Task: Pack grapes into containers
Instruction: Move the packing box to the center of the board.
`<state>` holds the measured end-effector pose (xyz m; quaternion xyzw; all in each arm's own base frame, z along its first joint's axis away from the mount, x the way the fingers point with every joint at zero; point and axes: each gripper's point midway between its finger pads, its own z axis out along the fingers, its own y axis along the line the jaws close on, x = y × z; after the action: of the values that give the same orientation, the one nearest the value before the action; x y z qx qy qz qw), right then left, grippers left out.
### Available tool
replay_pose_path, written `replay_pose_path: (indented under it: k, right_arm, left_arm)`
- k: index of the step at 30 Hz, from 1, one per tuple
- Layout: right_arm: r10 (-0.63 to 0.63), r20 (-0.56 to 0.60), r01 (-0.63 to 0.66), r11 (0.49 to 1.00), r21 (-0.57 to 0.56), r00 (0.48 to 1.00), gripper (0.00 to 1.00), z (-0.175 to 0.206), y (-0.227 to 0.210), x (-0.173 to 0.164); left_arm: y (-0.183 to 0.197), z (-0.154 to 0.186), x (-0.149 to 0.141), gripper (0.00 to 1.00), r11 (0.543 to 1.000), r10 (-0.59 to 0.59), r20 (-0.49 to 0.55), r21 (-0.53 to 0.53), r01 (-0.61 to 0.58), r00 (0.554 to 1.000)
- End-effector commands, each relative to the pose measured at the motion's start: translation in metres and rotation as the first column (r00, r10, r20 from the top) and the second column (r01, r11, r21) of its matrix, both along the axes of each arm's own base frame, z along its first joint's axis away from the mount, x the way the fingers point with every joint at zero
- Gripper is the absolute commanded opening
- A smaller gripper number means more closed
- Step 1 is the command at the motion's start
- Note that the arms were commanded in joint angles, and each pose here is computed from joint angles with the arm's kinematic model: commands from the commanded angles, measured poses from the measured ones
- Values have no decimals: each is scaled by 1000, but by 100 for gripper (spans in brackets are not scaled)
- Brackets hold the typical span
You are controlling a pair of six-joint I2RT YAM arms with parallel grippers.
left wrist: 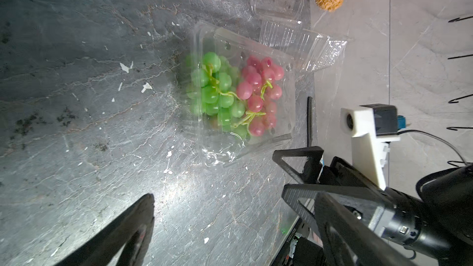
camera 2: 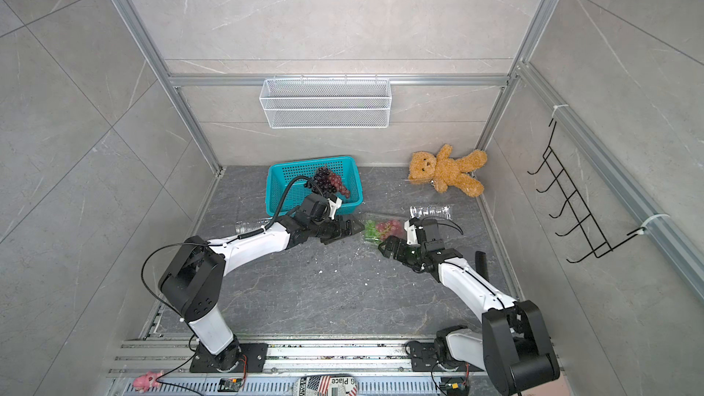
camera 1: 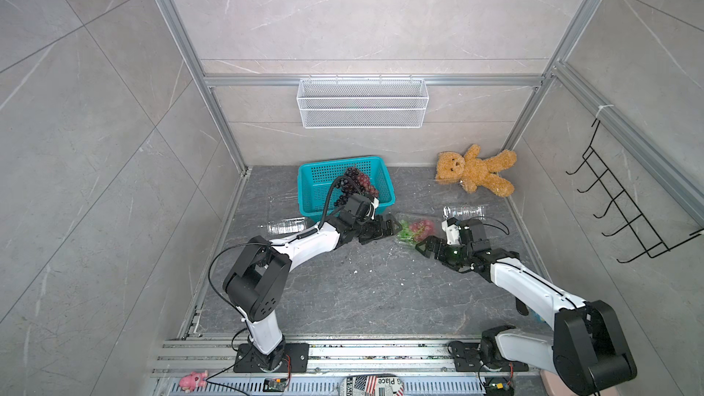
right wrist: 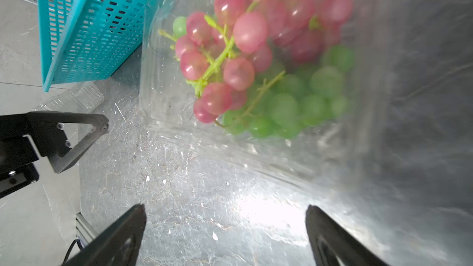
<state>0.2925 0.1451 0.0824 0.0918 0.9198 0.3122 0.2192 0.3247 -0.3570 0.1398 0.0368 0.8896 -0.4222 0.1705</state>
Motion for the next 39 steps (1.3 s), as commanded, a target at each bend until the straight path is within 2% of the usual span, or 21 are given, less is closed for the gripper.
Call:
replay_pose_path:
  k: [1,8,14,23,33,39]
  right_arm:
    - [-16,0,16,999,52,1000,99,-6,16,11]
    - [-59,14,59,998,-5,998,99,-10,19,48]
    - [-83,19,83,997,11,996,100,-13,27,77]
    - [-166,7,166,985,49,986,99,-22,29,100]
    - [-189,8,188,982,32,982,99,-25,33,130]
    - [-191,23,192,981,-25,981,100,-20,33,155]
  left_arm:
    - [0,34,5,100,995,13,56,-99,-7,998]
    - [9,31,6,99,994,35,39,-108,-31,999]
    - [16,31,9,99,993,51,37,-108,-46,998]
    - [28,27,13,100,992,75,27,-99,-72,997]
    - [28,26,14,99,993,77,23,-94,-74,997]
    - [31,26,14,99,993,76,24,-87,-74,997]
